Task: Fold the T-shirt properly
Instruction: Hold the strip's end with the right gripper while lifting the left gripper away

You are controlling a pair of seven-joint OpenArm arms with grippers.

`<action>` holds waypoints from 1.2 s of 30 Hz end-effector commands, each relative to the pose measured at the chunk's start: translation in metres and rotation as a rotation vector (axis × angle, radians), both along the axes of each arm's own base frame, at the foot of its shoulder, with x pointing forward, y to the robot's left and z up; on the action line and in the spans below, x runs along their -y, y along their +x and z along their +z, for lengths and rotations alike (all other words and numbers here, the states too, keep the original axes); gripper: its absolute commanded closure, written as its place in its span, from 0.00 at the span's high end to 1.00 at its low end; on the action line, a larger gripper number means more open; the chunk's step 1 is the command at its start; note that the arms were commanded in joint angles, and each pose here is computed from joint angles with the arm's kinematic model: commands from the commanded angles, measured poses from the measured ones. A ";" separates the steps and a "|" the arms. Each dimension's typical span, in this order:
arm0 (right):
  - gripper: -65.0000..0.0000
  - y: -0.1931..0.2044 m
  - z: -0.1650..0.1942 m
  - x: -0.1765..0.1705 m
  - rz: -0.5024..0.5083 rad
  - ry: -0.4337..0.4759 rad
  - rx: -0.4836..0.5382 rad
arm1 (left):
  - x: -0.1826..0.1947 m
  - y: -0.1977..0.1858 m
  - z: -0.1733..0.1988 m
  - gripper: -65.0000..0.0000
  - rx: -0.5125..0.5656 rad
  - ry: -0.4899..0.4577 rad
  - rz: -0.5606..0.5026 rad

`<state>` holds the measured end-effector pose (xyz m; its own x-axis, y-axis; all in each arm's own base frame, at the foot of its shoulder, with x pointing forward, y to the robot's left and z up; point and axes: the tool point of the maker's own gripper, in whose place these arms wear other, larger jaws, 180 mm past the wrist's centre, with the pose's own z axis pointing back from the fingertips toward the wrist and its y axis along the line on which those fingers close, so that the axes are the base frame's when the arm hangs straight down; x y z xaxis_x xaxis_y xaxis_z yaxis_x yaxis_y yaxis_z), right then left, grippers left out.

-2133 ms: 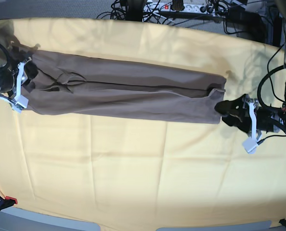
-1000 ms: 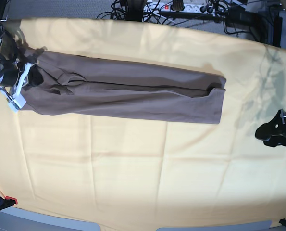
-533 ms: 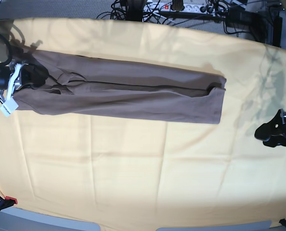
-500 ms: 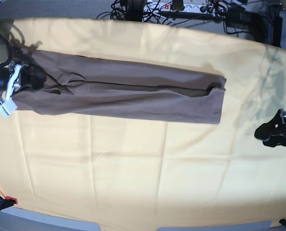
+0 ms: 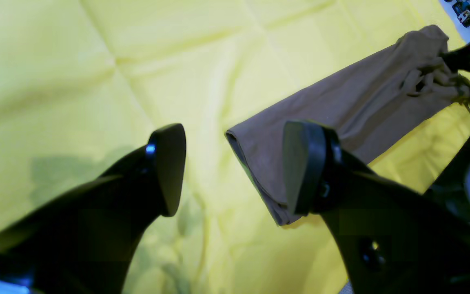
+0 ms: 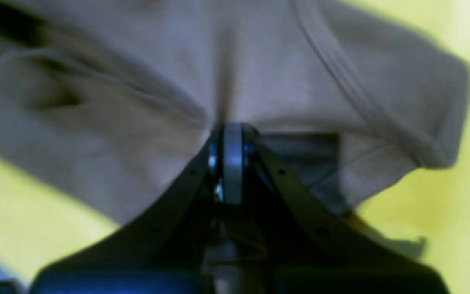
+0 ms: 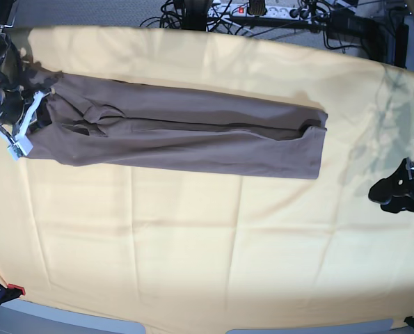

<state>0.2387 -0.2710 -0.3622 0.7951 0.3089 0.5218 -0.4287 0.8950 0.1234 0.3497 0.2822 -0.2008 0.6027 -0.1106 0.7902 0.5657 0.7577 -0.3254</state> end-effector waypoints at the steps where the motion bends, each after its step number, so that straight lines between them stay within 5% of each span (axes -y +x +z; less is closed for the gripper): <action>1: 0.00 0.005 0.013 0.001 0.017 0.016 0.023 | -0.005 0.004 0.021 0.60 0.056 0.007 0.003; 6: 0.00 -0.016 0.014 -0.024 0.072 0.158 -0.073 | -0.005 0.004 0.021 0.60 0.056 0.007 0.003; 10: 0.00 -0.018 0.018 -0.023 0.082 0.163 -0.079 | -0.005 0.004 0.022 0.60 0.057 0.006 0.002; 18: 0.00 0.003 0.026 0.051 0.007 -0.181 -0.011 | -0.005 0.004 0.021 0.60 0.055 0.007 0.003; 20: 0.00 0.004 0.026 0.055 -0.018 -0.194 -0.013 | -0.005 0.004 0.021 0.60 0.056 0.007 0.003; 23: 0.00 0.010 0.036 0.044 -0.017 -0.102 0.033 | -0.005 0.004 0.022 0.60 0.056 0.005 0.001; 29: 0.00 0.026 0.085 0.011 -0.030 0.225 0.219 | -0.011 0.005 0.028 0.60 0.078 0.000 0.021; 33: 0.00 0.023 0.073 -0.002 -0.063 0.283 0.217 | -0.024 0.004 0.035 0.60 0.107 -0.006 0.068; 36: 0.00 0.022 0.054 -0.002 -0.103 0.239 0.204 | -0.033 -0.001 0.034 0.60 0.117 -0.026 0.109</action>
<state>0.2493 -0.2643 -0.3276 0.7348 0.0817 0.6734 -0.3553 0.8920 0.2795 0.3456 0.3110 -0.1861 0.5557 -0.0189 0.8312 0.5012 0.8052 -0.3168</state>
